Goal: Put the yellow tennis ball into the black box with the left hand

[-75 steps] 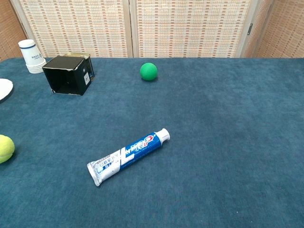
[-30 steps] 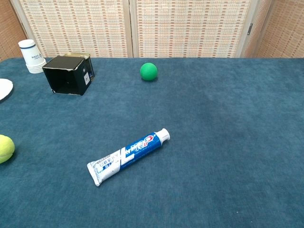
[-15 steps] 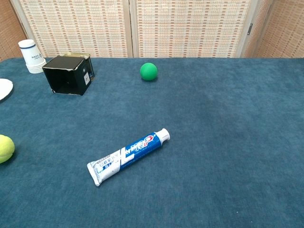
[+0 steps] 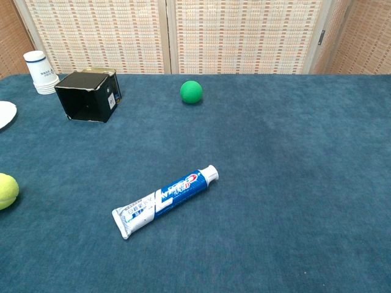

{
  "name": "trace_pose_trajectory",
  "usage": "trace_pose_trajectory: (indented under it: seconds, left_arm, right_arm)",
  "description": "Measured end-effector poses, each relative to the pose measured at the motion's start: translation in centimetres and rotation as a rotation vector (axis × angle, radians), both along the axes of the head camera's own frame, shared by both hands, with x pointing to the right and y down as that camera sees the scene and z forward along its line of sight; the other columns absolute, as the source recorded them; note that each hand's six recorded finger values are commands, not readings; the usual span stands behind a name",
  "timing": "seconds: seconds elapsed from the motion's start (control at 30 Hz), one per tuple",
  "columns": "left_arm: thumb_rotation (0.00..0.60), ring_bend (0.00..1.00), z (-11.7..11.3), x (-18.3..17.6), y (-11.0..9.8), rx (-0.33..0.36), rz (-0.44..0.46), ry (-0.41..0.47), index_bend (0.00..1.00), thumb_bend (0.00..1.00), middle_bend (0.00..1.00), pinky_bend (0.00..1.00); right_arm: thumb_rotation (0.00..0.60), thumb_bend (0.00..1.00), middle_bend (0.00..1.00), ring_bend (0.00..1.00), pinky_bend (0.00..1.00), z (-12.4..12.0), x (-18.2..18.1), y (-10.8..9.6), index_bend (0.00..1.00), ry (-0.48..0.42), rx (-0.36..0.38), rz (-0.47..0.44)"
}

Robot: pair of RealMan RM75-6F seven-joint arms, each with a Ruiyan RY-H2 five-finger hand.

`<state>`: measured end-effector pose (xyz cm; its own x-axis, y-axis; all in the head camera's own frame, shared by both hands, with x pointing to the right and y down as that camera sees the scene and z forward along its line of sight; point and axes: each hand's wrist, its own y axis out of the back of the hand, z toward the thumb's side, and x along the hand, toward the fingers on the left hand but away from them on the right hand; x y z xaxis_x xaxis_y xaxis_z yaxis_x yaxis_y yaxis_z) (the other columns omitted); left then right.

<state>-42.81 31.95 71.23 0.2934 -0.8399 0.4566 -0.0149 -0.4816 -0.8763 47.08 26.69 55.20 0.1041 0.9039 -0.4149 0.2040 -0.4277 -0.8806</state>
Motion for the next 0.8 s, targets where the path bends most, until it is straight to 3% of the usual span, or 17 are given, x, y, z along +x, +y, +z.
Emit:
trace_pose_trajectory:
  seconds: [0.47,0.8]
  left_arm:
    - [0.600,1.00,1.1,0.6,-1.2,-0.013,-0.007,0.003,1.00,0.73,1.00,1.00]
    - [0.600,1.00,2.9,2.2,-4.3,-0.037,-0.011,0.036,1.00,0.73,1.00,1.00]
  right_arm:
    - [0.515,0.00,0.00,0.00,0.00,0.2,0.0,0.1,0.09,0.004,-0.007,-0.004]
    - [0.515,0.00,0.00,0.00,0.00,0.2,0.1,0.0,0.09,0.009,-0.009,0.003]
